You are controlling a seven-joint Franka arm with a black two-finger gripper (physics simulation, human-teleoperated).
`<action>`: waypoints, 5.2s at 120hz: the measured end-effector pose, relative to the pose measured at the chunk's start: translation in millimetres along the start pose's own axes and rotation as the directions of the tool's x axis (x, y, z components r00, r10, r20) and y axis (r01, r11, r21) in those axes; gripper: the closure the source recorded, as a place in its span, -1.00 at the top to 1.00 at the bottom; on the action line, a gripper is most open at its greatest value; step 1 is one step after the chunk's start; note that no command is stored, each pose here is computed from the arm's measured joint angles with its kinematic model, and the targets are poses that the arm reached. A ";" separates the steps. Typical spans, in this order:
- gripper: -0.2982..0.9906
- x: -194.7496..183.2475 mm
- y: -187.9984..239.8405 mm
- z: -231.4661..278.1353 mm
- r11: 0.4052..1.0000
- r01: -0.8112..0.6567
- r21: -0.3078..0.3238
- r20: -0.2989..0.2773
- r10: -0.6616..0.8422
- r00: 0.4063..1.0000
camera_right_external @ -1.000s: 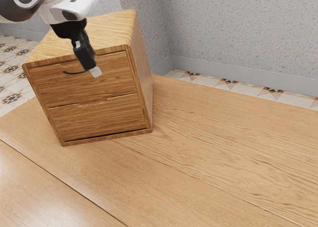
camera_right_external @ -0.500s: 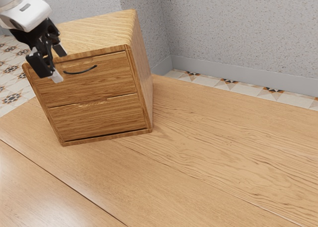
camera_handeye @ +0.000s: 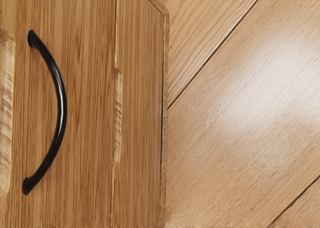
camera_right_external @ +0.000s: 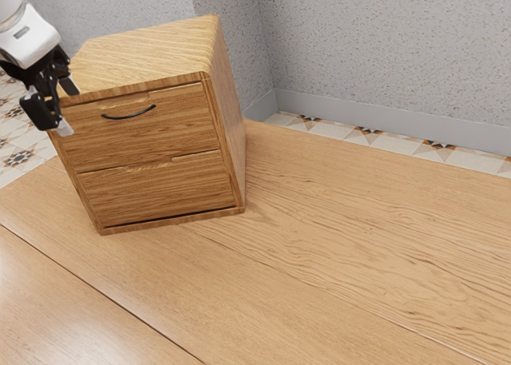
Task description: Pull the drawer handle with one arm to open the drawer
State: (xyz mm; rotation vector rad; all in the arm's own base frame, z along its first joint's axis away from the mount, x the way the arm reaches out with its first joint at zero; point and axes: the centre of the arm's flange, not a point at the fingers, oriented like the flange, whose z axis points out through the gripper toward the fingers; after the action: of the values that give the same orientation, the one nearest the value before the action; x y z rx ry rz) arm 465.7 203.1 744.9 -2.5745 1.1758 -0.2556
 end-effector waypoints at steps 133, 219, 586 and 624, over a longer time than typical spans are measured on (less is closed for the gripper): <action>0.54 15.7 -21.3 81.1 0.996 -0.081 0.041 0.015 0.081 0.997; 0.55 40.0 -14.9 107.5 0.991 -0.111 0.073 -0.008 0.112 0.994; 0.55 12.9 95.2 71.8 0.973 -0.186 0.138 -0.124 0.203 0.971; 0.54 14.5 106.9 54.6 0.966 -0.197 0.165 -0.161 0.223 0.961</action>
State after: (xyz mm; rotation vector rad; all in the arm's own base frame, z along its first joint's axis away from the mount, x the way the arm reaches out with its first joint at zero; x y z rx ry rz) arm 415.0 136.4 657.8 -2.3146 1.4250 -0.5138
